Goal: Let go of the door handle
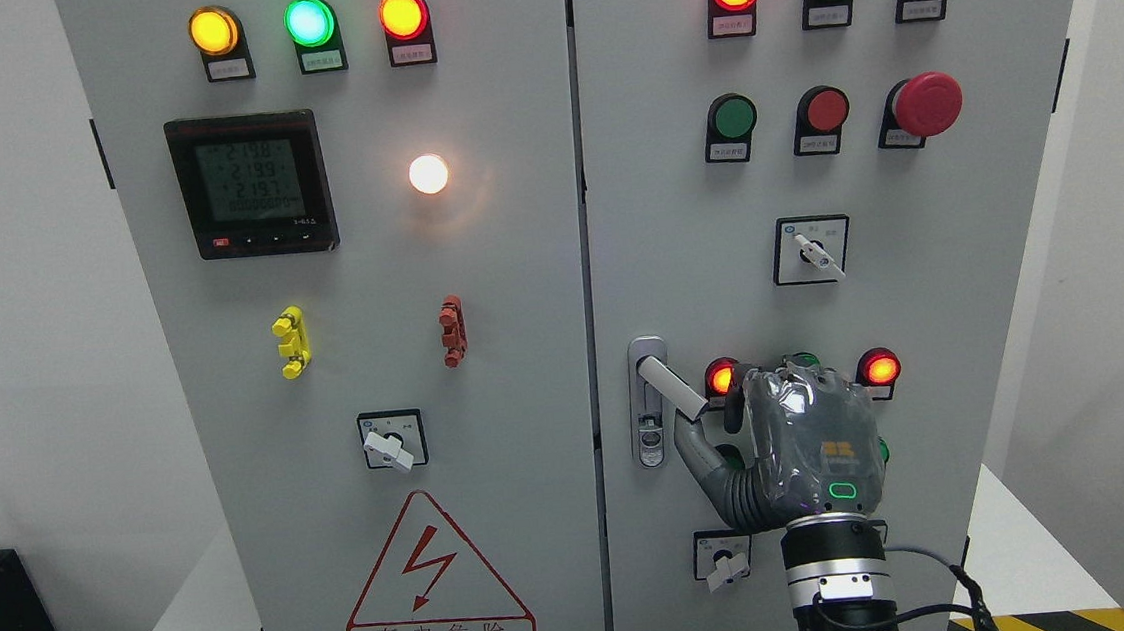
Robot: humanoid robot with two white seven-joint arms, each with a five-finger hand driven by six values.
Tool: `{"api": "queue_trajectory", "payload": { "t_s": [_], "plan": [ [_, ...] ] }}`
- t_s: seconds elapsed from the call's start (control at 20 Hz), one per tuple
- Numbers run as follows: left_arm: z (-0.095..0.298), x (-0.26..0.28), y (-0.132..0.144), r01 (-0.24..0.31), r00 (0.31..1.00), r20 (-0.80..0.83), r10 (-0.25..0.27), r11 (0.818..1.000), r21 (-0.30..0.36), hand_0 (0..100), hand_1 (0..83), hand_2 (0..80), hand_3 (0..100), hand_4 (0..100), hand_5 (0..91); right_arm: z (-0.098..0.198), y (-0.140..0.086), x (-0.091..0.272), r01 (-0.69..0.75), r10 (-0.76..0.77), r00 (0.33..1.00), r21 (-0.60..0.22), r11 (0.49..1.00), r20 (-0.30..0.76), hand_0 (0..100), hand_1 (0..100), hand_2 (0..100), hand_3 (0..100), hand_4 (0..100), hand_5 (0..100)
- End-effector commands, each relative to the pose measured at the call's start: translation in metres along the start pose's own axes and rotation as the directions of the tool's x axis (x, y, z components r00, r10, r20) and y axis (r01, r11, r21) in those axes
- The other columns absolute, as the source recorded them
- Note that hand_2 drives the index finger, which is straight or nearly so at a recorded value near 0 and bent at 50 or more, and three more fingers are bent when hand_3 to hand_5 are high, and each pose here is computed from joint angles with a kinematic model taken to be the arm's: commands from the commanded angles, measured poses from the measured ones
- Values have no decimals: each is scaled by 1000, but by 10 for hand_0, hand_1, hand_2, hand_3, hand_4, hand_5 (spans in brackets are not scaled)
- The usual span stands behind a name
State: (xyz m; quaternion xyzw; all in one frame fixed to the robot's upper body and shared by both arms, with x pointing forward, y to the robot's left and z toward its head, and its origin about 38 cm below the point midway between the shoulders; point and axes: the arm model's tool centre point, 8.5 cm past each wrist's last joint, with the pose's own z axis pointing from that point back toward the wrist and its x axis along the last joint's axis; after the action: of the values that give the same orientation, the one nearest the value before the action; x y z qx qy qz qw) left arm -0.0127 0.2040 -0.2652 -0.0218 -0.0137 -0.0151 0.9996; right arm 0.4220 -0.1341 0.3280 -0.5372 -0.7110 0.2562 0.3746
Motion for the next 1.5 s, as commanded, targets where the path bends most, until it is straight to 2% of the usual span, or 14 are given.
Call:
{"api": "queue_trajectory", "payload": {
  "t_s": [0.0,1.45],
  "plan": [
    [0,0,0,0,1000,0,0,1000,0,0,0,46,106,4,0,-2,-4,-2,6,-6,1000,-11,1000,-3,454,419,756,951,718,654],
    [0,0,0,0,1000,0,0,1000,0,0,0,45,104,4,0,-6,-13,-2,24,-24,1000,-32,999,-1,462,411,757,952,719,655]
  ]
}}
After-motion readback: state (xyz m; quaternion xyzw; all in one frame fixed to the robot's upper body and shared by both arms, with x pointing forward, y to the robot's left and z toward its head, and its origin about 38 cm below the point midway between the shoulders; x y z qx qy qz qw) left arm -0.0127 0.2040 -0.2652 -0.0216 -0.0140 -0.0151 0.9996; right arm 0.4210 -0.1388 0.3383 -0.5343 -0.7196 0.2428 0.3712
